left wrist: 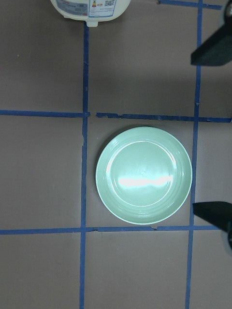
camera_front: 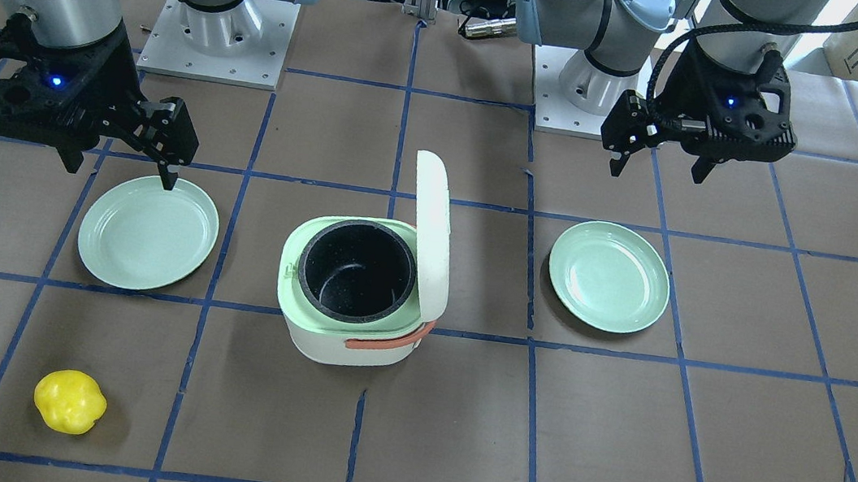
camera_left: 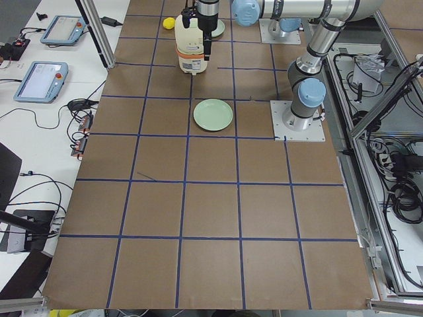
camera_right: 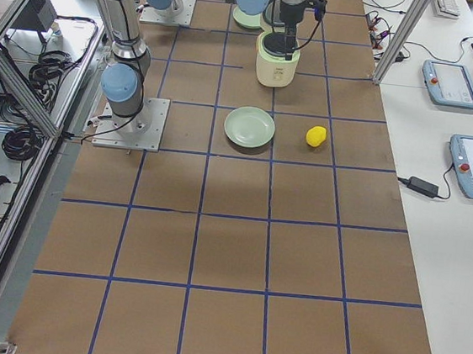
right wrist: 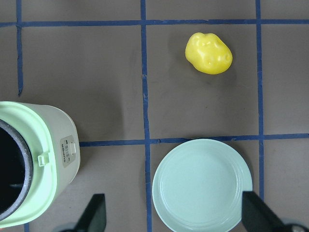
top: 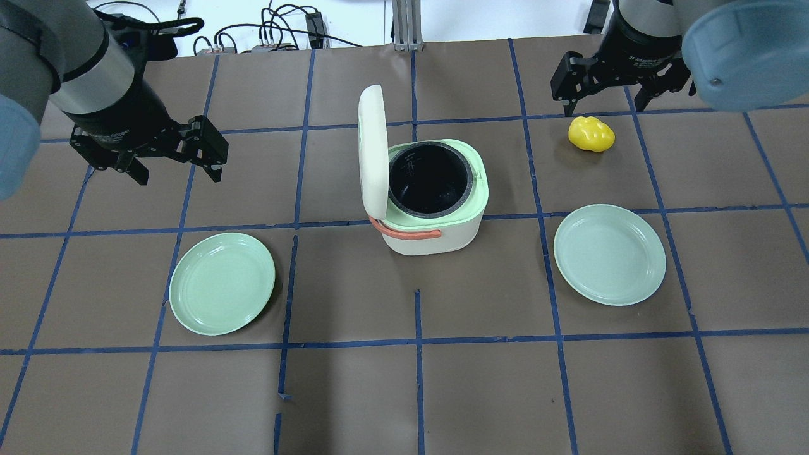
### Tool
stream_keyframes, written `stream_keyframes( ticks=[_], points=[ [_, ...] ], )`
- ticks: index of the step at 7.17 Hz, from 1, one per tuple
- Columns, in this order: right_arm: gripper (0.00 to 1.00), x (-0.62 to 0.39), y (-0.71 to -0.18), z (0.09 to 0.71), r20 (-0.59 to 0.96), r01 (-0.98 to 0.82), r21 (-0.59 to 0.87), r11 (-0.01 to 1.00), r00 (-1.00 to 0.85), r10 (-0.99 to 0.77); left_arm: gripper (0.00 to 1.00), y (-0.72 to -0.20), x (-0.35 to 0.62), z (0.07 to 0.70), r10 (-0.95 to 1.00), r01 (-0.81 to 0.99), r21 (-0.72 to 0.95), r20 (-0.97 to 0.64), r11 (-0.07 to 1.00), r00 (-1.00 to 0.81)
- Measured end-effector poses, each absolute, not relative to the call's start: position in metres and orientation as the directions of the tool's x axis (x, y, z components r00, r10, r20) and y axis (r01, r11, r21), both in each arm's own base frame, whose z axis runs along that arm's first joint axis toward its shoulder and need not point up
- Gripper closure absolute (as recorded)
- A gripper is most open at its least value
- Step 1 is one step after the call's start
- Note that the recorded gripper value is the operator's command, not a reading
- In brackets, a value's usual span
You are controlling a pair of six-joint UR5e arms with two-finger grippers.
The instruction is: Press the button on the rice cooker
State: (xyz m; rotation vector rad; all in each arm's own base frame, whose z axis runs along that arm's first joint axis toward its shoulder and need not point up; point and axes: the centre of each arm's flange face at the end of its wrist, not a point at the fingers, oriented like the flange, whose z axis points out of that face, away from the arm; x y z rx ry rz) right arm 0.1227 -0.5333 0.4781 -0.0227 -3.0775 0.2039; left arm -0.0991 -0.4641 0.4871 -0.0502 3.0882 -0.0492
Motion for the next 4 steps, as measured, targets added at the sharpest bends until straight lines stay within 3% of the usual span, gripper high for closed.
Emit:
stream_keyframes(
  ticks=[4],
  points=[
    [0.0,0.1262,-0.5323,0.4787,0.018,0.022,-0.135,0.991,-1.0,0.025,0.0,-0.4641,-0.0991,0.4871,-0.033,-0.032,-0.033,-0.052,0.999,-0.998]
  ],
)
